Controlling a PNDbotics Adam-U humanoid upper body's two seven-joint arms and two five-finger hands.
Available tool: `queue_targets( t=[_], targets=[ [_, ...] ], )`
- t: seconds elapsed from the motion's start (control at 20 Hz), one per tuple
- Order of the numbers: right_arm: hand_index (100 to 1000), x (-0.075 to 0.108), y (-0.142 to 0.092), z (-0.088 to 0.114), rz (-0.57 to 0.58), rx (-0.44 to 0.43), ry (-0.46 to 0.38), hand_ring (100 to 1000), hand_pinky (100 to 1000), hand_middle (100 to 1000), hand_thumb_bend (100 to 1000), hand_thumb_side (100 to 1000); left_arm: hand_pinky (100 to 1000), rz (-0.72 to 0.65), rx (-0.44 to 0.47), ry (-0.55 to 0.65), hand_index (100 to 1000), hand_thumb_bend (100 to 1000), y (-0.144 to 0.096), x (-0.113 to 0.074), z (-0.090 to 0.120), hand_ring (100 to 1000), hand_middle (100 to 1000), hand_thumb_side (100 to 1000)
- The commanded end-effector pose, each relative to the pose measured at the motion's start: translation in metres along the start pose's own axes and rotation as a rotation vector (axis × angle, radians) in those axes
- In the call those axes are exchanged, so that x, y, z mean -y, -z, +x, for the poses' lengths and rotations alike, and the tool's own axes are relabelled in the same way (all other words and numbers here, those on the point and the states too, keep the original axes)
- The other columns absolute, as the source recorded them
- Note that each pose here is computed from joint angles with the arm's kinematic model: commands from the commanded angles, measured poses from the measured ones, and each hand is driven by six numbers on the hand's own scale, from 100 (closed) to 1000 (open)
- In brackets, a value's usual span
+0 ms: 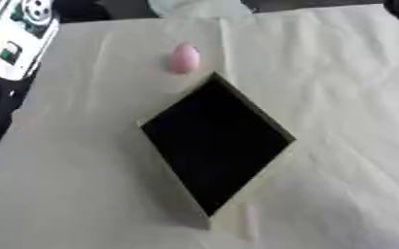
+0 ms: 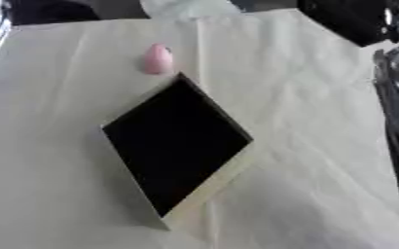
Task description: Pick up objects on the table and place them in the box.
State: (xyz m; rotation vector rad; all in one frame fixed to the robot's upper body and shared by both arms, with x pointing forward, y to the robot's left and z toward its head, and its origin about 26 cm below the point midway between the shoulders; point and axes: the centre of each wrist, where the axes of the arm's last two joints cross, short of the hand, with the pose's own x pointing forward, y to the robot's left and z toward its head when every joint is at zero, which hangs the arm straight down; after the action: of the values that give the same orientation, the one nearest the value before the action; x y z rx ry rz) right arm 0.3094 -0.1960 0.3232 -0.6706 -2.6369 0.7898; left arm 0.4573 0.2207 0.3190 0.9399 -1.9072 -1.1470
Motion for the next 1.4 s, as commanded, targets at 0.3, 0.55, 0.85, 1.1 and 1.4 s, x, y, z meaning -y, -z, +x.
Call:
queue_targets(
  t=[0.3,0.55,0.85,1.1,1.4],
  targets=[
    [857,0.005,0.005,0.007,-0.005,0.035,-0.002,810,828,709,100,653,755,-0.153,0.013,0.101,871,299,0.019,0.002,-0.012,801,796,581],
    [857,0.005,0.004,0.007,-0.005,0.033,0.002,810,828,709,100,654,778,-0.28,0.001,0.141,871,400,0.025,0.013,-0.027,833,819,575],
    [857,0.004,0.003,0.006,-0.007,0.028,0.007,810,827,708,100,655,789,-0.391,0.032,0.169,871,353,0.026,0.016,-0.037,850,836,500],
    [854,0.004,0.003,0.006,-0.009,0.026,0.011,809,827,706,100,655,792,-0.471,0.067,0.194,893,460,0.025,0.011,-0.045,853,839,536],
    [853,0.003,0.003,0.006,-0.01,0.022,0.018,808,826,704,100,657,788,-0.521,0.096,0.203,895,404,0.026,0.003,-0.045,852,852,465]
  ],
)
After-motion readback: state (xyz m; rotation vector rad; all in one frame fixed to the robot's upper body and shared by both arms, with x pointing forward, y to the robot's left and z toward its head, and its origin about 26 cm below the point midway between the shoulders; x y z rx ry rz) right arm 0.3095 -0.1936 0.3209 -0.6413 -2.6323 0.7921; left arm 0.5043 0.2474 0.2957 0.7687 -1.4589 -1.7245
